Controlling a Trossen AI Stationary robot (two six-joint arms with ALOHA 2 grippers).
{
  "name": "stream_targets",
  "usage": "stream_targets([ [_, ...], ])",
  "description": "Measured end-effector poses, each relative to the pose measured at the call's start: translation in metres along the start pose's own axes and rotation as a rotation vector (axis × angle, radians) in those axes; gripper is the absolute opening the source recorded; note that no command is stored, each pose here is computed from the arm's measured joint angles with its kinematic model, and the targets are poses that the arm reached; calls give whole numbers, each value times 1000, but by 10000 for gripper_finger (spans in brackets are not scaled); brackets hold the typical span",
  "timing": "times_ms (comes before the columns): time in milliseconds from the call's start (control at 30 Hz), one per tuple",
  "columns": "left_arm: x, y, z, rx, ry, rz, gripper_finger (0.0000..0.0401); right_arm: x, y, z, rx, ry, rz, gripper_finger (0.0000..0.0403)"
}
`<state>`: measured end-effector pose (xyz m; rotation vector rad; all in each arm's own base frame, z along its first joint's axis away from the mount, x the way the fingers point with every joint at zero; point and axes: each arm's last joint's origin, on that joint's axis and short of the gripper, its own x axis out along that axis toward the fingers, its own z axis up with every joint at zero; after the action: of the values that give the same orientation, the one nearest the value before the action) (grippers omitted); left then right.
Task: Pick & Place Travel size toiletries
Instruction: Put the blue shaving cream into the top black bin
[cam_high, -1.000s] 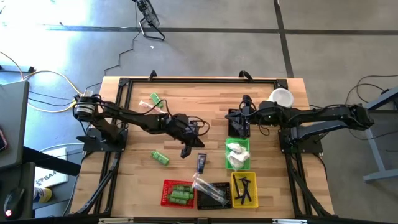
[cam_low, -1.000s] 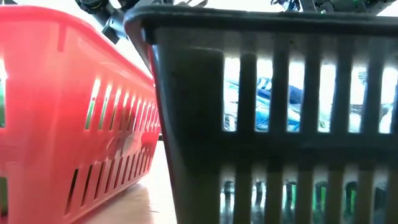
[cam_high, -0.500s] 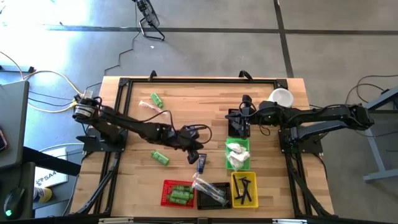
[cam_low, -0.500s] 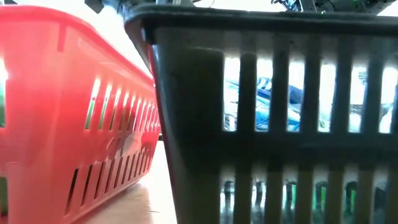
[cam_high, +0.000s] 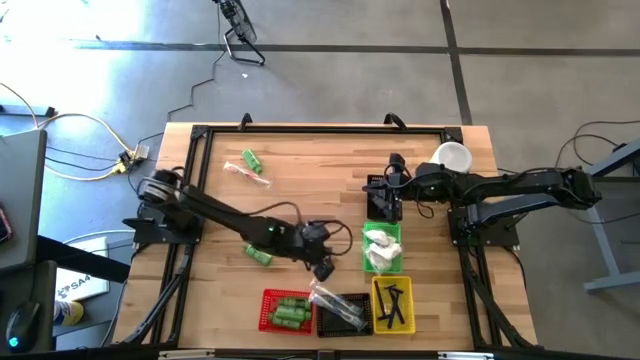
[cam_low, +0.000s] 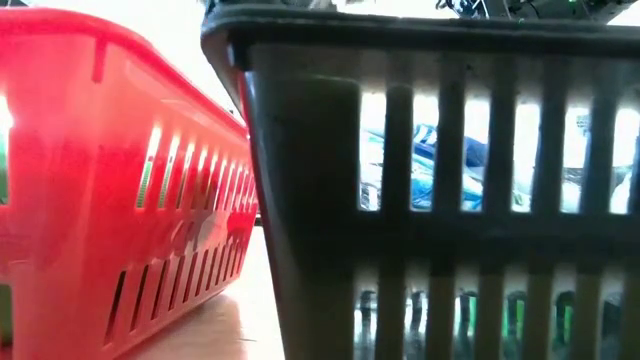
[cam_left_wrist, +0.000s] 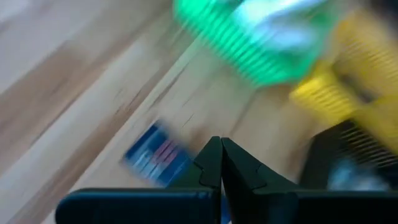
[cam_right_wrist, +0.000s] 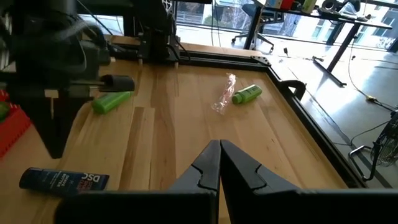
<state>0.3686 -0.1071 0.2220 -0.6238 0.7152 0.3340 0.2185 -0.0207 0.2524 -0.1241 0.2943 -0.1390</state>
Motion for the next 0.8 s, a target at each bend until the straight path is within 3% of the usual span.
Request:
stream_targets([
  [300,17,-9,1,-74,222,301,0,0,0,-3,-10,26,4,2],
  [567,22,-7,6,-92,276,263,16,0,1,-4,-12,41,5,2],
  [800,24,-4,10,-118,285,249,115,0,1,-4,-13,43,5,2],
])
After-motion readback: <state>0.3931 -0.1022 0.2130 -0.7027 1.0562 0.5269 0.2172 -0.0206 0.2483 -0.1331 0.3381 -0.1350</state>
